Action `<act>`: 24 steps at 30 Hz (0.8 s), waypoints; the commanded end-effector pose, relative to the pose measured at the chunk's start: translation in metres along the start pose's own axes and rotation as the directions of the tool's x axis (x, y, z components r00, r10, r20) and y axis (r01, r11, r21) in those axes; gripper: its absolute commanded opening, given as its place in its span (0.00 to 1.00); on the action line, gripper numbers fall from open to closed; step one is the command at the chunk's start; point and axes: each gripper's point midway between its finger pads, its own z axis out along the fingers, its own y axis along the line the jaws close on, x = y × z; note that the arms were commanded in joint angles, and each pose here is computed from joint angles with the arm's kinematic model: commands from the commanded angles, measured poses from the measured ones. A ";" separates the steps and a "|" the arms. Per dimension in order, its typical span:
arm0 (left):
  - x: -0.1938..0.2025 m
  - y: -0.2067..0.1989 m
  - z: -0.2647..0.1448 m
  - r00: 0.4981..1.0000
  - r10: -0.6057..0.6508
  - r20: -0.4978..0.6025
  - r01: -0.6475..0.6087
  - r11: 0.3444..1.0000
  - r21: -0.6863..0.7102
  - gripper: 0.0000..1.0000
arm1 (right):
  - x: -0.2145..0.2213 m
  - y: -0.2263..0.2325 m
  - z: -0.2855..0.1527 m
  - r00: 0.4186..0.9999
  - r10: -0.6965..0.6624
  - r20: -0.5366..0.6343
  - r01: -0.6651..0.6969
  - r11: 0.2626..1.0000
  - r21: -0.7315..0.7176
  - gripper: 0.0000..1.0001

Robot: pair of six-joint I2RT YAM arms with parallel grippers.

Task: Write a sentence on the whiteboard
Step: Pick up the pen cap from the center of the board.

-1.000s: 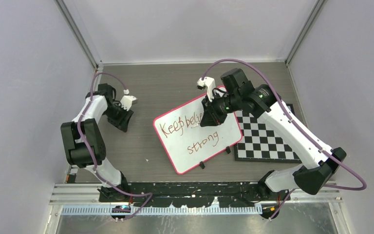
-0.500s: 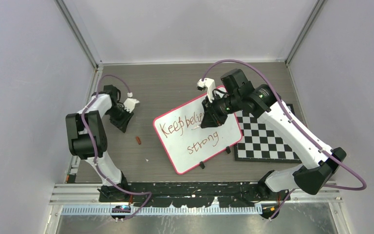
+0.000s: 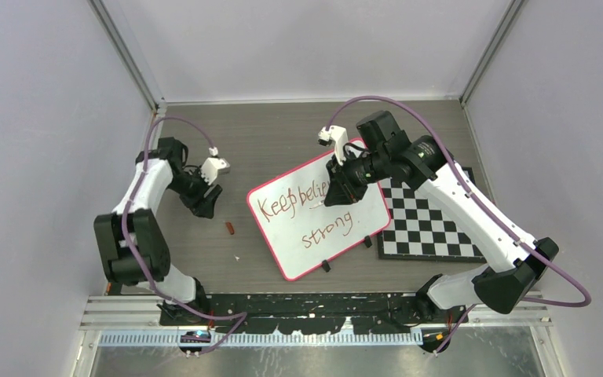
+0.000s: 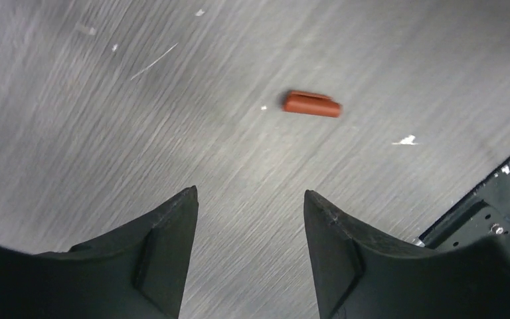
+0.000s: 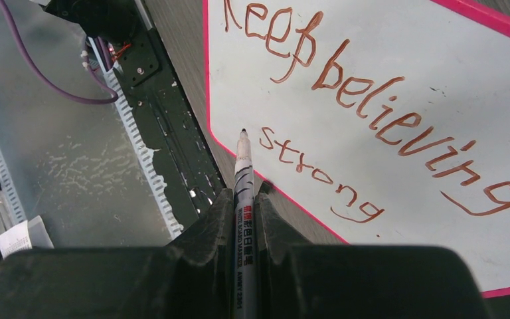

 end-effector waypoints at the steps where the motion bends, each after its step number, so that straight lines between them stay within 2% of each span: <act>1: -0.018 -0.041 -0.014 0.929 0.315 0.193 -0.336 0.938 0.087 0.62 | -0.018 0.007 -0.017 0.996 -0.047 0.070 0.047 0.999 0.003 0.00; 4: -0.021 -0.056 -0.010 0.836 0.473 0.277 -0.526 0.835 0.160 0.64 | -0.019 0.007 -0.018 0.996 -0.043 0.072 0.043 0.999 -0.002 0.00; 8: -0.034 -0.054 -0.003 0.736 0.574 0.359 -0.654 0.740 0.158 0.64 | -0.019 0.005 -0.018 0.997 -0.031 0.070 0.031 1.000 0.001 0.00; 12: -0.036 -0.043 0.015 0.631 0.695 0.344 -0.761 0.640 0.103 0.67 | -0.017 0.002 -0.018 0.998 -0.020 0.066 0.020 1.000 0.004 0.00; 16: -0.029 -0.037 0.035 0.543 0.790 0.283 -0.836 0.542 0.091 0.67 | -0.017 0.001 -0.017 0.998 -0.013 0.064 0.013 1.000 0.000 0.00; 24: -0.008 -0.036 0.064 0.523 0.823 0.223 -0.851 0.490 0.187 0.60 | -0.018 0.001 -0.017 0.998 -0.011 0.064 0.011 1.000 -0.009 0.00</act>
